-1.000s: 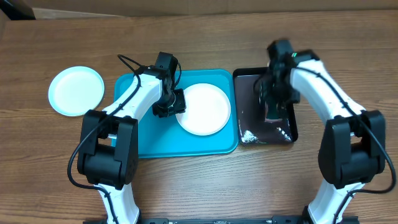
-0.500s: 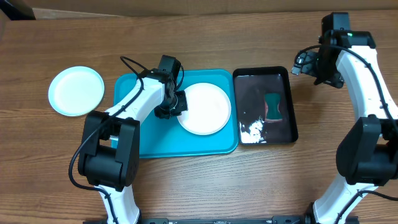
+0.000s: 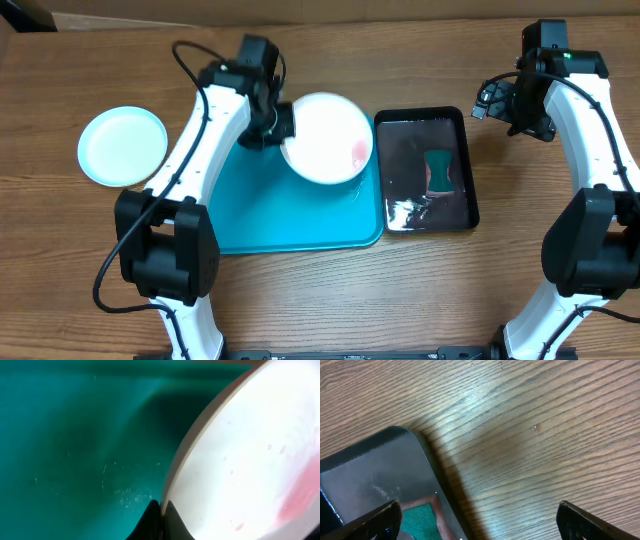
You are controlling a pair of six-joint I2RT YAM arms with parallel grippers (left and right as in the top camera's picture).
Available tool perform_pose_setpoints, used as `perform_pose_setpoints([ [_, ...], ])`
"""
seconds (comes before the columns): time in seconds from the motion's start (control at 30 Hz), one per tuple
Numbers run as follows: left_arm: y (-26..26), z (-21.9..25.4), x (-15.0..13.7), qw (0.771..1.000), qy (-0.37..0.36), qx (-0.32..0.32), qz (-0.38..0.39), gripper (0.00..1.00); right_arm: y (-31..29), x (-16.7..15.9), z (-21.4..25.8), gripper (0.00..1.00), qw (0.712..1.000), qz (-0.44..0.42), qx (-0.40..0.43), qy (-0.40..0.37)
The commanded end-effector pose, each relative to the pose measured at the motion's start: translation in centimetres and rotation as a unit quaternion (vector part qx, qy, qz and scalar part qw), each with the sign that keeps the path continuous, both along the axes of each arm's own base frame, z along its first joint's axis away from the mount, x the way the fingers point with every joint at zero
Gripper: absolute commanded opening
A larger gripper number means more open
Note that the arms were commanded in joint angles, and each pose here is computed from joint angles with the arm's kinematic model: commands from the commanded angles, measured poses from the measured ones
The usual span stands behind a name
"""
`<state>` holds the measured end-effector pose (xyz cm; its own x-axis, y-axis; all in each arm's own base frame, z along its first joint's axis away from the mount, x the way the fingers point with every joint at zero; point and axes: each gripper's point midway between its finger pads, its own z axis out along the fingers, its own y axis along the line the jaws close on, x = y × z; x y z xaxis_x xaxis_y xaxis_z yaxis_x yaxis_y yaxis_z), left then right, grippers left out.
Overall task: Clean dirty plates on tray and stack at the side
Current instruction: 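Lift the pink-white plate with the left gripper and swing it up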
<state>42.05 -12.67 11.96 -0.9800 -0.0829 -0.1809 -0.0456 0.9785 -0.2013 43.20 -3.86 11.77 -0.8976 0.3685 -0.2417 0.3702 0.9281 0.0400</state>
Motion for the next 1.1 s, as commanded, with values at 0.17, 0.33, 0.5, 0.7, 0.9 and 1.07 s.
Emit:
perform_pose_setpoints([
  [0.17, -3.7, 3.2, 1.3, 0.997, -0.069, 0.021, -0.036, 0.04, 0.1, 0.3, 0.5, 1.00, 1.000, -0.001, 0.002, -0.010],
  [0.33, -6.4, 4.0, 1.2, 0.991, -0.108, 0.062, -0.048, 0.04, 0.1, 0.3, 0.5, 1.00, 1.000, -0.001, 0.002, -0.010],
  [0.5, -9.3, 5.9, 0.9, 0.982, -0.156, 0.094, -0.057, 0.04, 0.1, 0.3, 0.5, 1.00, 1.000, -0.001, 0.002, -0.010],
  [0.7, -11.6, 8.2, 0.3, 0.964, -0.214, 0.145, -0.066, 0.04, 0.1, 0.3, 0.5, 1.00, 1.000, -0.001, 0.002, -0.010],
  [0.9, -13.0, 10.2, 0.5, 0.941, -0.275, 0.187, -0.058, 0.04, 0.1, 0.3, 0.5, 1.00, 1.000, -0.001, 0.002, -0.010],
  [1.07, -13.8, 11.0, 0.6, 0.934, -0.299, 0.189, -0.055, 0.04, 0.1, 0.3, 0.5, 1.00, 1.000, -0.001, 0.002, -0.010],
])
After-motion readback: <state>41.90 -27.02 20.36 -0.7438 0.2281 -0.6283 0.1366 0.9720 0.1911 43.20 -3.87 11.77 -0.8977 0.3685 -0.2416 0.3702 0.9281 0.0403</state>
